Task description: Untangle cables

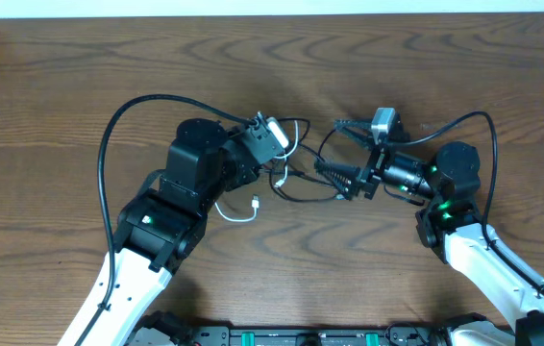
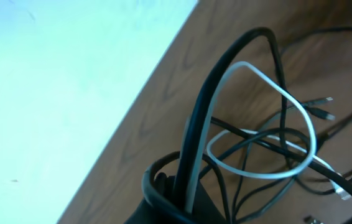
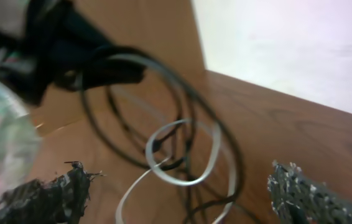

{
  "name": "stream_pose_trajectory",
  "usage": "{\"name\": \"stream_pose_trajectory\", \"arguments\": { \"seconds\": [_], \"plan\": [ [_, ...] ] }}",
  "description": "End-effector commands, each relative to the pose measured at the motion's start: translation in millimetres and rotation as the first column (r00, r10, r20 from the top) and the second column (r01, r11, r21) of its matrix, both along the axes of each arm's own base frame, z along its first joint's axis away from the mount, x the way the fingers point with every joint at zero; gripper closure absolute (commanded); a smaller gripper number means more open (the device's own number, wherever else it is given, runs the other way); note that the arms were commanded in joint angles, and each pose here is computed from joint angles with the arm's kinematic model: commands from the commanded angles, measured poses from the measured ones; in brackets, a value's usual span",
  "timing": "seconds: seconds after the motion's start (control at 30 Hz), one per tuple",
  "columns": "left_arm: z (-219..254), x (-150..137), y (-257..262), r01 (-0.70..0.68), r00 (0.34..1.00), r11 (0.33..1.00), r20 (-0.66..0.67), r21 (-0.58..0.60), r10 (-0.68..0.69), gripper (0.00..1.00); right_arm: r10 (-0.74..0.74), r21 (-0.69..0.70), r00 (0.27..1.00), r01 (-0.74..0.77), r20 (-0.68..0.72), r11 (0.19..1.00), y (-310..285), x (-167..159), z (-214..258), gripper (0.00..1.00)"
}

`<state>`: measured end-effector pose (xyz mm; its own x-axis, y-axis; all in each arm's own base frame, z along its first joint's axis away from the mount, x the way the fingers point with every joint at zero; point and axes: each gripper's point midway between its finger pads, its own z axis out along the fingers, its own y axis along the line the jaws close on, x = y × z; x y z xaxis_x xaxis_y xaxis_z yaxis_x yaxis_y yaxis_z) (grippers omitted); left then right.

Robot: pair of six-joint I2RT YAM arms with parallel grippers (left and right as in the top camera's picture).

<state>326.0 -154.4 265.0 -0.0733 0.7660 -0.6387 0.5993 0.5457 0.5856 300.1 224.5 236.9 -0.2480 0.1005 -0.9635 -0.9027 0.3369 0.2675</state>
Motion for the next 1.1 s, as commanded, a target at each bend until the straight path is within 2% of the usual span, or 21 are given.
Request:
{"name": "stream_pose_trajectory", "arguments": {
  "seconds": [0.0, 0.23, 0.37, 0.53, 0.6, 0.63, 0.7, 0.73, 0.77, 0.93, 1.07],
  "plan": [
    [16, 0, -5, 0.027, 0.998, 1.000, 0.054, 0.005, -0.027, 0.93, 0.131, -0.008, 0.991, -0.131, 0.033, 0.991, 10, -22, 3, 0.08],
    [14, -8, -32, 0.137, 0.990, 0.990, 0.042, -0.029, -0.136, 0.92, 0.219, -0.041, 0.961, -0.215, 0.169, 0.976, 33, -44, 8, 0.08],
    [12, -18, -57, 0.206, 0.978, 0.978, 0.041, -0.028, -0.205, 0.93, 0.145, -0.052, 0.967, -0.138, 0.210, 0.989, 43, -36, 9, 0.11],
    [13, -27, -75, 0.258, 0.965, 0.966, 0.052, -0.033, -0.256, 0.93, 0.160, -0.044, 0.959, -0.154, 0.235, 0.987, 49, -42, 14, 0.14],
    [13, -28, -78, 0.266, 0.963, 0.963, 0.053, -0.033, -0.264, 0.92, 0.177, -0.044, 0.956, -0.171, 0.234, 0.984, 53, -47, 14, 0.26],
    [13, -28, -78, 0.265, 0.963, 0.964, 0.054, -0.033, -0.263, 0.93, 0.181, -0.044, 0.955, -0.176, 0.234, 0.983, 55, -48, 14, 0.39],
    [13, -27, -76, 0.255, 0.966, 0.966, 0.056, -0.029, -0.253, 0.93, 0.183, -0.045, 0.955, -0.177, 0.232, 0.983, 55, -48, 13, 0.78],
    [13, -25, -74, 0.237, 0.970, 0.971, 0.059, -0.020, -0.236, 0.93, 0.182, -0.045, 0.956, -0.176, 0.230, 0.983, 55, -48, 13, 0.94],
    [13, -22, -69, 0.211, 0.976, 0.977, 0.064, -0.008, -0.210, 0.93, 0.180, -0.045, 0.956, -0.175, 0.230, 0.984, 54, -47, 13, 0.99],
    [11, -12, -51, 0.104, 0.991, 0.994, 0.078, 0.045, -0.107, 0.93, 0.163, -0.039, 0.954, -0.158, 0.250, 0.987, 50, -43, 17, 0.99],
    [5, -14, -47, 0.098, 0.993, 0.993, 0.054, 0.064, -0.102, 0.92, 0.083, 0.008, 0.960, -0.089, 0.267, 0.996, 36, -28, 31, 0.99]
  ]
}}
